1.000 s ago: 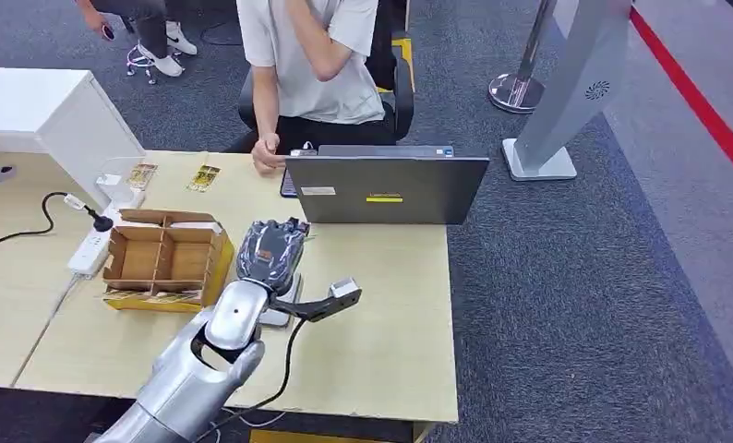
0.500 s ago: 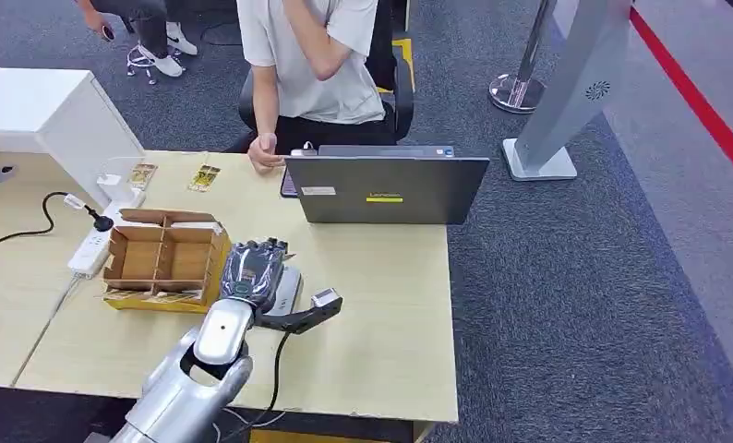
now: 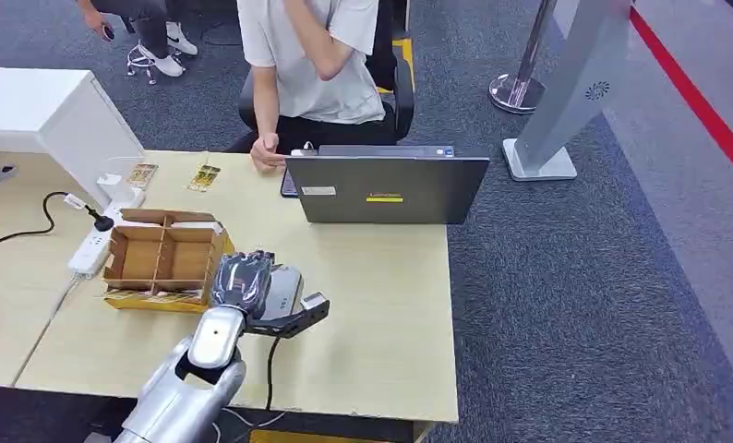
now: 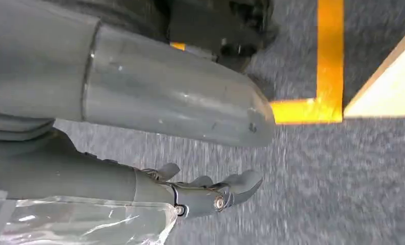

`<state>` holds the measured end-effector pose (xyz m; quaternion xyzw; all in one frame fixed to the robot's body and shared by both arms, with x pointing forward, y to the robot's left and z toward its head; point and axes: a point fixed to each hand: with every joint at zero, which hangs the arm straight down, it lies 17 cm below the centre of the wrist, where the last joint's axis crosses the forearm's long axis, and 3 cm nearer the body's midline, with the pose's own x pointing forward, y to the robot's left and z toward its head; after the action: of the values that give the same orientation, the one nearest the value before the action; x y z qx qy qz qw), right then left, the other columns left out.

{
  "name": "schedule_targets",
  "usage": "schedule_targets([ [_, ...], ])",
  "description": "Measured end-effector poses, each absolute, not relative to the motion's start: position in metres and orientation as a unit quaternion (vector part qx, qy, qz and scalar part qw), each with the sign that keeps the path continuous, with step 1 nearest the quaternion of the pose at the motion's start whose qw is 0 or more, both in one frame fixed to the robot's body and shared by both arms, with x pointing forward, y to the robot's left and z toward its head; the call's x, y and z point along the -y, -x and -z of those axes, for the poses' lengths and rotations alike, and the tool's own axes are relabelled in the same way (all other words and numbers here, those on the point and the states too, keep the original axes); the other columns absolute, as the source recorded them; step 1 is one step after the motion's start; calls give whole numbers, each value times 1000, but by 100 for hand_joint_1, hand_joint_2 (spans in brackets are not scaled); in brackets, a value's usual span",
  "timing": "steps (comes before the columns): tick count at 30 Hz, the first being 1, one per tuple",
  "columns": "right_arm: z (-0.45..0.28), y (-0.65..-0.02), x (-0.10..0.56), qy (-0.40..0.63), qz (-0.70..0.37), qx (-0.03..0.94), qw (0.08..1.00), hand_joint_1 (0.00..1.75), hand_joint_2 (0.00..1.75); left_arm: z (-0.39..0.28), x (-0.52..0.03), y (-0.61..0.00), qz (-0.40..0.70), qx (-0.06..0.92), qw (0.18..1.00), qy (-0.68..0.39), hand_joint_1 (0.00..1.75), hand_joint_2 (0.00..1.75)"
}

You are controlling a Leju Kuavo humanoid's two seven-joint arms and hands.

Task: Pass the card to the sensor for recognition and then transmit it.

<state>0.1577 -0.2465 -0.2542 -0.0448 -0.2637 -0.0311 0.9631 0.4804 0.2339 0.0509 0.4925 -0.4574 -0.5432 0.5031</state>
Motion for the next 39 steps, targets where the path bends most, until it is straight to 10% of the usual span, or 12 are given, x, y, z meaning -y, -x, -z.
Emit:
schedule_targets([
  [26, 250, -166, 232, 46, -17, 279, 959, 0, 0, -49, -201, -476, 530, 511, 489, -467, 175, 175],
  [39, 247, -170, 220, 43, -26, 293, 955, 0, 0, -287, -280, -513, 304, 659, 328, -605, 175, 175],
])
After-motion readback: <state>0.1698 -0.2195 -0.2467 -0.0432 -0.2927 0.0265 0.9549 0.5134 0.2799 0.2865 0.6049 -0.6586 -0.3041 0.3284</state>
